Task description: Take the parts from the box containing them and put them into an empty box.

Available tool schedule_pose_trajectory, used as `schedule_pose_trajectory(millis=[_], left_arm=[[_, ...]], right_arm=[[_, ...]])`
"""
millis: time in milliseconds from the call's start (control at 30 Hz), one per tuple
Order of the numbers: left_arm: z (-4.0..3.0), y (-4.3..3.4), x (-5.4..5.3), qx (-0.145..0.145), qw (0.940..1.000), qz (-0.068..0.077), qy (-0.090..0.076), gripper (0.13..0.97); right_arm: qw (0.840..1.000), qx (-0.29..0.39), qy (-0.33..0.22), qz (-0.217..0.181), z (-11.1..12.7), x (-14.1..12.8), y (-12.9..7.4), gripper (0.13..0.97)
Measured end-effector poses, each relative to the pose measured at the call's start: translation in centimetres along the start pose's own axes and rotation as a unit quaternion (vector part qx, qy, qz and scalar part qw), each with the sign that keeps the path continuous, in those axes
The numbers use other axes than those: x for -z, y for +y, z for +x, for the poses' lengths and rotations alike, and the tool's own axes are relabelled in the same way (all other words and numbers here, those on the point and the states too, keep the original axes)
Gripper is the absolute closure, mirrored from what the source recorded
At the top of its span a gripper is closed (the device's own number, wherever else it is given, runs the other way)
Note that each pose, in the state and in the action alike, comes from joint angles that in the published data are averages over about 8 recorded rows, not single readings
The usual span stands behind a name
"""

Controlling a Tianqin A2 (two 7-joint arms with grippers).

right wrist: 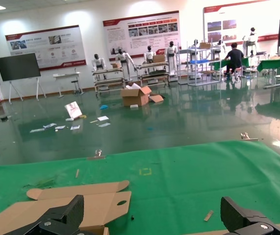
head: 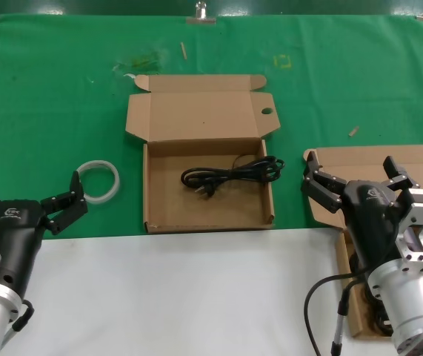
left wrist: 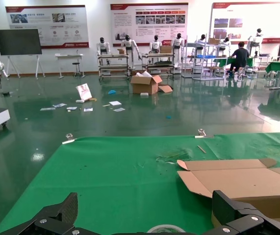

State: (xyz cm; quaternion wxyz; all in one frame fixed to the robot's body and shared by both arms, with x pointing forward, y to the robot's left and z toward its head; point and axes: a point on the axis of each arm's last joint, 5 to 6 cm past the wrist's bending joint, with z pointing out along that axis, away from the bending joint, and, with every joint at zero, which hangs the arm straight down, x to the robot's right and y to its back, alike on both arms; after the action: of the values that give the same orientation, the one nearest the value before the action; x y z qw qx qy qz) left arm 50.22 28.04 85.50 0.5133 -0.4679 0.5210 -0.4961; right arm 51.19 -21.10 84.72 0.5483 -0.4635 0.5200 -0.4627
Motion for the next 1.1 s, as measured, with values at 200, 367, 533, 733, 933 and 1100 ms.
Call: schedule_pose_trajectory(millis=[200, 367, 533, 733, 933, 1100], left_arm=[[0.00, 0.00, 0.00, 0.000, 1.0000, 0.000, 0.000, 0.132], [0.00, 0.00, 0.00, 0.000, 1.0000, 0.000, 0.000, 0.132], [0.00, 0.00, 0.00, 0.000, 1.0000, 0.000, 0.000, 0.132], [0.00, 0.00, 0.00, 0.000, 1.0000, 0.000, 0.000, 0.132], [0.00, 0.00, 0.00, 0.000, 1.0000, 0.000, 0.000, 0.132], [0.00, 0.00, 0.00, 0.000, 1.0000, 0.000, 0.000, 0.132]], right_arm=[[1.000, 0.000, 0.000, 0.000, 0.00, 0.00, 0.00, 0.130], [1.000, 0.000, 0.000, 0.000, 0.00, 0.00, 0.00, 0.130], [1.000, 0.000, 0.000, 0.000, 0.00, 0.00, 0.00, 0.130], [1.000, 0.000, 0.000, 0.000, 0.00, 0.00, 0.00, 0.130], [1.000, 0.000, 0.000, 0.000, 0.00, 0.00, 0.00, 0.130], [1.000, 0.000, 0.000, 0.000, 0.00, 0.00, 0.00, 0.130]])
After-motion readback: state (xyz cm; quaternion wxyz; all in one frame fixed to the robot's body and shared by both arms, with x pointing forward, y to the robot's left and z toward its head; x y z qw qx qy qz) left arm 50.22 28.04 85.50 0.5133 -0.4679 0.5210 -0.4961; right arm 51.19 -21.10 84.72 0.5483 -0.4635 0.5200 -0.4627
